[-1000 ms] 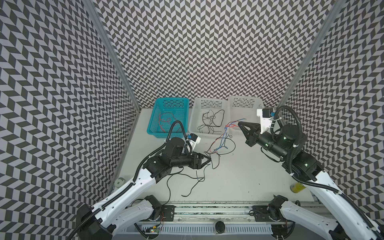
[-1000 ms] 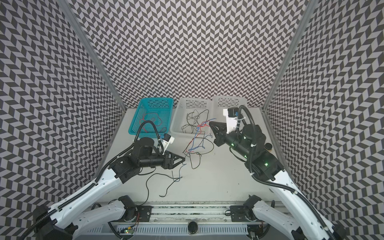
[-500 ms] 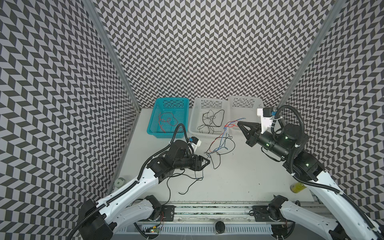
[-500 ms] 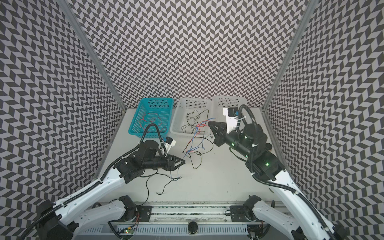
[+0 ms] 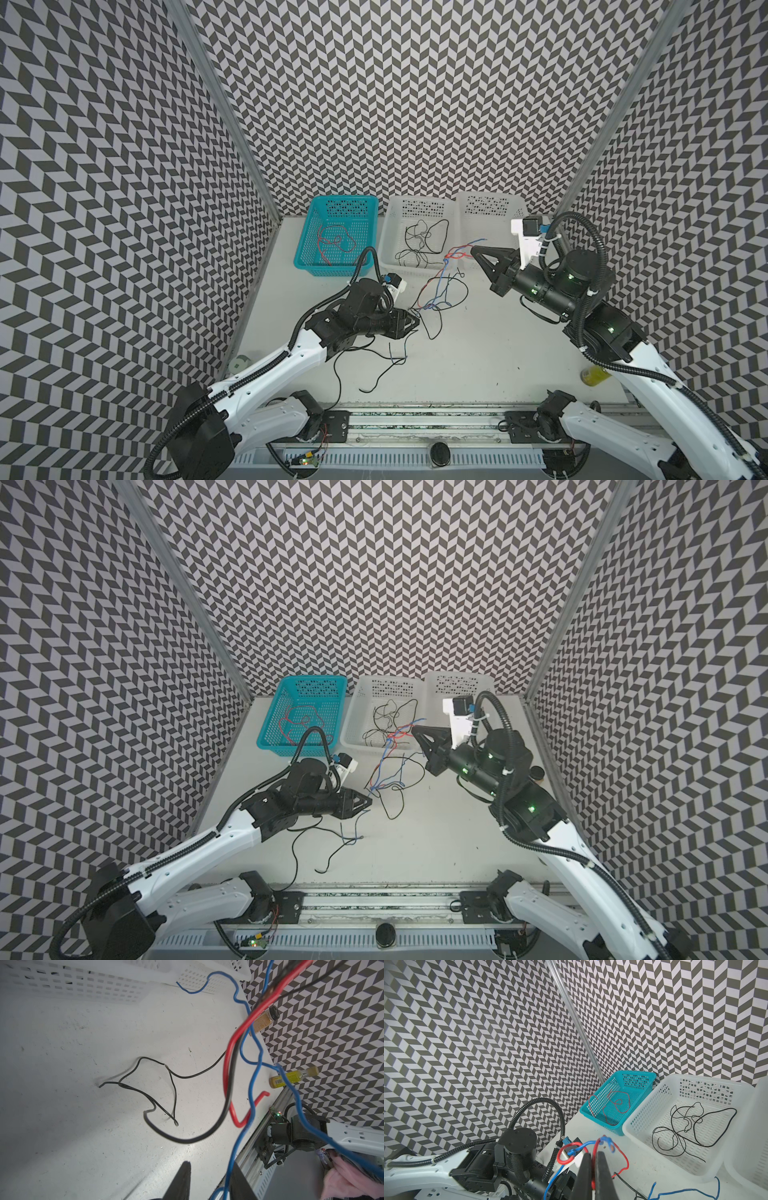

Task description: Untangle the cables

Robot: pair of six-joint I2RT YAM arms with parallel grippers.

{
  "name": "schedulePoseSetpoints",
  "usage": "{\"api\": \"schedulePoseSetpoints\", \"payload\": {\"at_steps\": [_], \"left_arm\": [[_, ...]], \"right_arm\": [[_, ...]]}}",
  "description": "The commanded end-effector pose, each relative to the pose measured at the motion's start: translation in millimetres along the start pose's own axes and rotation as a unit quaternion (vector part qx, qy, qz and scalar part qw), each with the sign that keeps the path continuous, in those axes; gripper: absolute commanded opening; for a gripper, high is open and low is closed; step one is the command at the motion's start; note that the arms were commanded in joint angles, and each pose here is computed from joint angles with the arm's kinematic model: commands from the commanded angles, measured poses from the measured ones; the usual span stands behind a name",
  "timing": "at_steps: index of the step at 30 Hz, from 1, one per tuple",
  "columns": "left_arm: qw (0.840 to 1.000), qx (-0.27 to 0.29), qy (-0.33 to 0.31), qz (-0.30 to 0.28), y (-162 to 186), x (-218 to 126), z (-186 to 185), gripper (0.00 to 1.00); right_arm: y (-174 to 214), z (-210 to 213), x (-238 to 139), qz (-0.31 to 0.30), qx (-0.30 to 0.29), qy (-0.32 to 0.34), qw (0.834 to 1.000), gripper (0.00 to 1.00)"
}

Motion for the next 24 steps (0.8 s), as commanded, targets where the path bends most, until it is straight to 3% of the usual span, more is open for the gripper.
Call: {"api": "schedulePoseSetpoints", "payload": {"at_steps": [1, 7, 14, 20, 24], "left_arm": [[0.999, 0.020, 0.005, -0.026, -12.7, -6.6, -8.6, 0.22], [0.999, 0.022, 0.016, -0.029, -12.4, -11.7, -14.3, 0.00], [0.998, 0.034, 0.057, -0.010, -12.3, -33.2, -37.8, 0.00], [0.990, 0.048, 0.130, 0.025, -12.5, -45.3, -63.6, 0.00], [0.987, 0.089, 0.130, 0.039, -15.7, -63.0, -75.4, 0.00]], "right_arm": [[-14.6, 11.7, -8.6, -0.039, -0.009, -0.027, 0.999, 0.00], [-6.7, -0.6, -12.7, -0.046, 0.000, 0.004, 0.999, 0.00], [14.9, -34.2, -17.9, -0.047, 0.026, 0.090, 0.994, 0.00], [38.1, -62.1, -12.3, -0.044, 0.054, 0.140, 0.988, 0.00], [47.5, -80.9, -10.5, -0.037, 0.041, 0.190, 0.980, 0.00]]}}
Point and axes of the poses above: each gripper's point midway between its finger pads, its own x axis out along the fingers, its own z axis along the line the jaws close on, y = z × x, the point moved 5 cm from there along -x, back along the fingers, and after that the axes turned 7 degrees about x, right-handed, at the moved point
